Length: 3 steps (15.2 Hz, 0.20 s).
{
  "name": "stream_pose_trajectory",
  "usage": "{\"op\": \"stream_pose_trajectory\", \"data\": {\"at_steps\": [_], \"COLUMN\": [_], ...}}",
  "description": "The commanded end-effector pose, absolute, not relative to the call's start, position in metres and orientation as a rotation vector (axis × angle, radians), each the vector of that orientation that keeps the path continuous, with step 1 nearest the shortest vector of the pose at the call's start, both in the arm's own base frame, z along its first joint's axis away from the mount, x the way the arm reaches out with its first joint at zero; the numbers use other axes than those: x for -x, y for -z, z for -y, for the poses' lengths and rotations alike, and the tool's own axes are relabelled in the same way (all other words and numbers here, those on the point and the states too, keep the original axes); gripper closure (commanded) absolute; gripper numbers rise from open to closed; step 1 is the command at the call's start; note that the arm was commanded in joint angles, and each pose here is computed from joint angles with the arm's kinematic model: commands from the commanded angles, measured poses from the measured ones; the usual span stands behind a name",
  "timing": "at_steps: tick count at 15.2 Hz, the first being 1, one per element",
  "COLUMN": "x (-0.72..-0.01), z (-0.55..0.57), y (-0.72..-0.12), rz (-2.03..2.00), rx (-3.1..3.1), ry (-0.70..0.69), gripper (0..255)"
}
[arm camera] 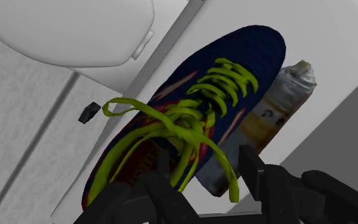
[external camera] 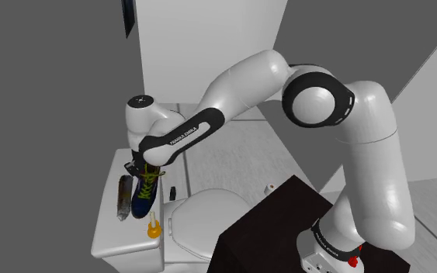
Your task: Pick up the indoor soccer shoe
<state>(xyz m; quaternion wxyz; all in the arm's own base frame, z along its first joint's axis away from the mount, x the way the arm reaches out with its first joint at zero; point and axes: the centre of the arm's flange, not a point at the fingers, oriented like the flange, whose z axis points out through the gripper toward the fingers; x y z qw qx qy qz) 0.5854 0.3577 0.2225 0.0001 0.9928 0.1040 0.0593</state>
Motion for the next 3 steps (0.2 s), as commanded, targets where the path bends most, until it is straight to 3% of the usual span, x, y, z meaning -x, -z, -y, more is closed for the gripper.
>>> {"op": "stream_pose_trajectory", "data": {"at_steps": [1, 3], "x": [-0.5848, -0.5848], "z": [-0.3578, -0.3578], "y": [-0.2334, -0.2342], "rz": [-0.326, -0.326], "rx": [-3.119, -3.119], "ry": [-0.189, -0.189], "gripper": [255, 255]}}
